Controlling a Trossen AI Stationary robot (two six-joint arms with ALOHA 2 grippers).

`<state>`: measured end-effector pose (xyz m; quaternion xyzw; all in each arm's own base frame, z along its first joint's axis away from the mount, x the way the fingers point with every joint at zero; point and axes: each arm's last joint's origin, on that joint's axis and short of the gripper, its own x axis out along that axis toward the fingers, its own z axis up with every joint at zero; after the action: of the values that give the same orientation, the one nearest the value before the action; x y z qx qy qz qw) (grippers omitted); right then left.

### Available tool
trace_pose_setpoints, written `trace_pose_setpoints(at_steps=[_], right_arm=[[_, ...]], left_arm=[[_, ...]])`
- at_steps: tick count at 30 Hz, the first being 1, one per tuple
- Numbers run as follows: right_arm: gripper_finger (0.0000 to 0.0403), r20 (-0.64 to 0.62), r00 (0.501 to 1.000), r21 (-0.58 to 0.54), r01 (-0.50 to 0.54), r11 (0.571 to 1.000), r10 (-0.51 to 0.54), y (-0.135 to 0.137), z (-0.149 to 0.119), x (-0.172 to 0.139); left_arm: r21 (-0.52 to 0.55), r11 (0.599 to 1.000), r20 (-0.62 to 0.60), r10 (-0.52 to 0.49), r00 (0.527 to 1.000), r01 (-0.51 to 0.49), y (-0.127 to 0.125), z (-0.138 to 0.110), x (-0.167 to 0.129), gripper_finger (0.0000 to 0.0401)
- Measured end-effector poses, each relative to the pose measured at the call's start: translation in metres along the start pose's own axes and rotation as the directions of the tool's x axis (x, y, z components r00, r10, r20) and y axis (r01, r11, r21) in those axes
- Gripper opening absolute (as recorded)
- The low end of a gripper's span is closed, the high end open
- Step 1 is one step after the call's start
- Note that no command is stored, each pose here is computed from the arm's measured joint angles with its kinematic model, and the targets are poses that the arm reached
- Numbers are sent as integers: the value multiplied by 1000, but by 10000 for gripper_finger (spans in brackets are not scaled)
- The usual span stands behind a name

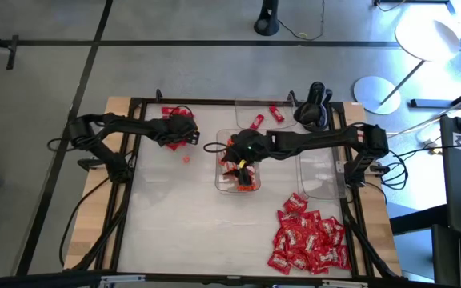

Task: Sort candy
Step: Put the red chocolate into the top transparent bin

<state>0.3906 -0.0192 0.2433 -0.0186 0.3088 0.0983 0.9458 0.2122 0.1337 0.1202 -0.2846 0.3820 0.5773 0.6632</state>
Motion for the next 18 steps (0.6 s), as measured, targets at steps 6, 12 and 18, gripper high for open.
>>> trace_pose_setpoints(at_steps=[6, 12, 18], right_arm=[[248, -35, 999, 14, -5, 1000, 6, 1, -3, 0], [248, -35, 999, 38, -4, 999, 6, 1, -3, 0], [248, -37, 999, 43, -4, 999, 6, 1, -4, 0]], left_arm=[[10, 1000, 0, 8, 1000, -8, -1, -2, 2, 274], [17, 1000, -5, 16, 1000, -16, 0, -2, 2, 243], [21, 999, -7, 27, 1000, -26, 1, -3, 3, 183]])
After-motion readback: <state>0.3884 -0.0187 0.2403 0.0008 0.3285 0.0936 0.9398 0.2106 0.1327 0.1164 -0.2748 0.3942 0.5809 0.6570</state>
